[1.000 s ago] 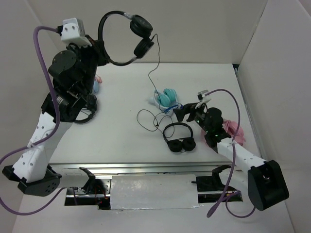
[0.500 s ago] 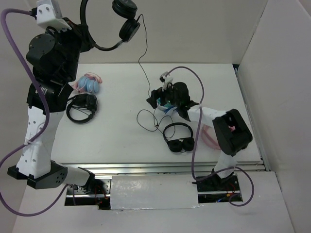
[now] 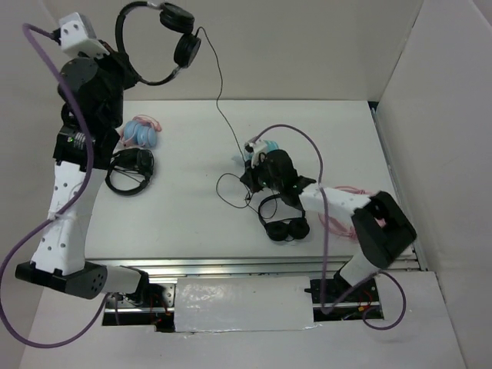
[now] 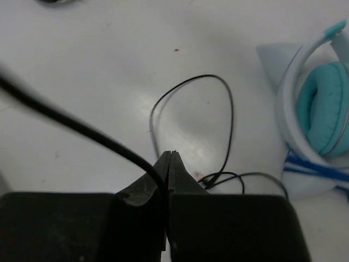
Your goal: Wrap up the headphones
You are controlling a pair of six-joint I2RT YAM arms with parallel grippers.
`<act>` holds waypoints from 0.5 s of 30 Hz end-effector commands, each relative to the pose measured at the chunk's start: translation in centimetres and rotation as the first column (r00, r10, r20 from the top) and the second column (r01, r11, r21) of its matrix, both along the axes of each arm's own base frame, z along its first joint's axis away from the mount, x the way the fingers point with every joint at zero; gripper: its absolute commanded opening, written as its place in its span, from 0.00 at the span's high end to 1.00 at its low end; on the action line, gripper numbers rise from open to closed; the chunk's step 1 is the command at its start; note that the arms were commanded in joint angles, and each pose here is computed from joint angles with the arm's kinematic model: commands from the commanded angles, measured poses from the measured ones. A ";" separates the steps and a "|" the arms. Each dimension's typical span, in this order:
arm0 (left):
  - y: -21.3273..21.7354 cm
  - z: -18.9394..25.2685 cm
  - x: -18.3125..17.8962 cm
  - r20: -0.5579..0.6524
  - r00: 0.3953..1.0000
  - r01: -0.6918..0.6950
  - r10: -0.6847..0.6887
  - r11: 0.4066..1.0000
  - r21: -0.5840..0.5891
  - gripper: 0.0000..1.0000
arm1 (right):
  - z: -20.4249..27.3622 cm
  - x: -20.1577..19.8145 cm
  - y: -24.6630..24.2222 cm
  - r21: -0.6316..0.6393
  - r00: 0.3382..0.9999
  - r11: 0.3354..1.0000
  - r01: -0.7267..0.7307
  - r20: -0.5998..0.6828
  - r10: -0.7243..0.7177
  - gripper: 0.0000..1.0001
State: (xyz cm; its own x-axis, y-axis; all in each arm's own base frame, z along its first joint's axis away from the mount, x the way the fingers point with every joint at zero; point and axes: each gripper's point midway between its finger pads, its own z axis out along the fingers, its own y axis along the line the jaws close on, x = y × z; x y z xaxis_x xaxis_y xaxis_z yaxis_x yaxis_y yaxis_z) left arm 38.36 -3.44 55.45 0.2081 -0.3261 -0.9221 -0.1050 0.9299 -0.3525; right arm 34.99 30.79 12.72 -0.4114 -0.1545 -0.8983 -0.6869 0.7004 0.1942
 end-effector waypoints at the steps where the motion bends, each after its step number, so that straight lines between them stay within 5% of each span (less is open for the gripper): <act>1: 1.4 -2.3 2.0 0.008 0.996 -0.091 0.093 0.991 -0.100 1.00 | 5.7 -3.5 -1.9 -0.021 0.990 0.996 0.090 0.110 -0.087 1.00; 6: 0.7 -9.5 4.9 -0.089 0.992 -0.098 0.094 0.994 -0.041 1.00 | 10.4 -9.2 -3.1 -0.179 0.975 0.979 0.096 0.217 -0.056 1.00; 10: -2.7 -14.6 5.8 -0.088 0.994 0.070 -0.063 0.995 0.074 1.00 | 16.9 -11.0 -3.4 -0.251 0.922 0.958 0.137 0.385 -0.031 1.00; 15: -7.8 -19.5 4.5 -0.146 0.944 0.322 -0.295 0.918 0.230 1.00 | 22.4 -10.3 -3.2 -0.324 0.837 0.932 0.162 0.545 0.044 1.00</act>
